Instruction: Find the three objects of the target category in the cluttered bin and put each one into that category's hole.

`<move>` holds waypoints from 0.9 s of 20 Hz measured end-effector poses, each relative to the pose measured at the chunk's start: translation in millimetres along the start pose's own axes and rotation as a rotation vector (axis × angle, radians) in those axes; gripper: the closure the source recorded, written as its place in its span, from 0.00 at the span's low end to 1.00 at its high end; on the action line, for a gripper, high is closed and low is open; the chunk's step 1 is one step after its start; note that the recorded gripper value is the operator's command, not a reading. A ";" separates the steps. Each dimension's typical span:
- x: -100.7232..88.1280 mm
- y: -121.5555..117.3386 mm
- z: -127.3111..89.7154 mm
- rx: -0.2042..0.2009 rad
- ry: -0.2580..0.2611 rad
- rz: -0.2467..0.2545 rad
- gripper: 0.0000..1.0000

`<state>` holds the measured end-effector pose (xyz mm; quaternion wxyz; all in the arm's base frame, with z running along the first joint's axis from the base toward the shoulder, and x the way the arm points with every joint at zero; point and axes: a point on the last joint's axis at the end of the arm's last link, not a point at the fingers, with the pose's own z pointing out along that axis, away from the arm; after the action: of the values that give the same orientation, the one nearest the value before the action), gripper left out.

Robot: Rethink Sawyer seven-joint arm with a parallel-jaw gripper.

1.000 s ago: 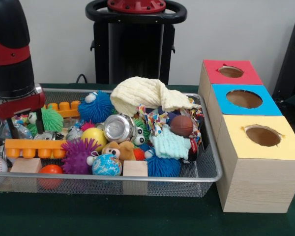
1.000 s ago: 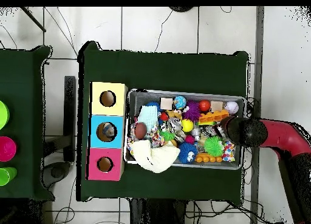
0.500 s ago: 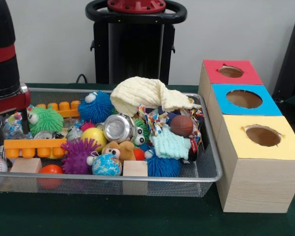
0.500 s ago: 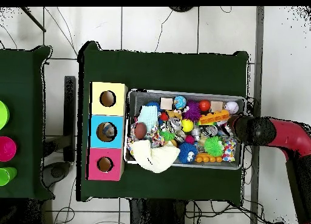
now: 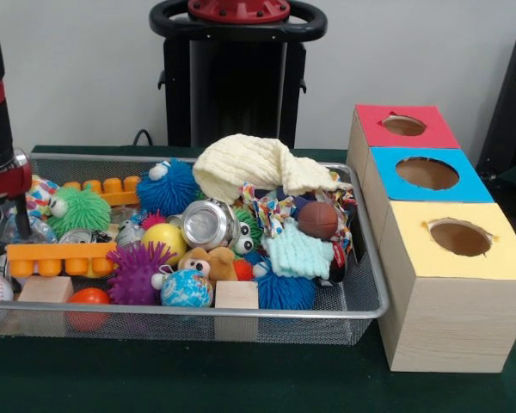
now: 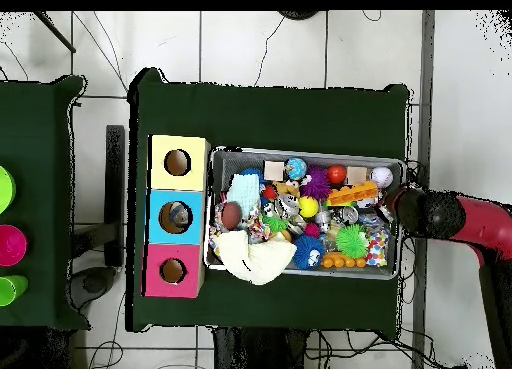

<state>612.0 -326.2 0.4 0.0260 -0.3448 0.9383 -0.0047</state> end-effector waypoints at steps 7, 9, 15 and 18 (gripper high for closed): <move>8.6 -0.9 4.2 -0.008 -0.002 0.011 0.00; 9.8 -1.2 4.3 -0.008 -0.002 0.013 0.00; 16.7 -3.8 4.0 -0.008 -0.002 0.024 0.00; 23.8 -3.4 5.3 -0.018 -0.007 0.038 0.00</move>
<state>596.4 -344.1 -5.8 0.0262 -0.3271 0.9446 0.0054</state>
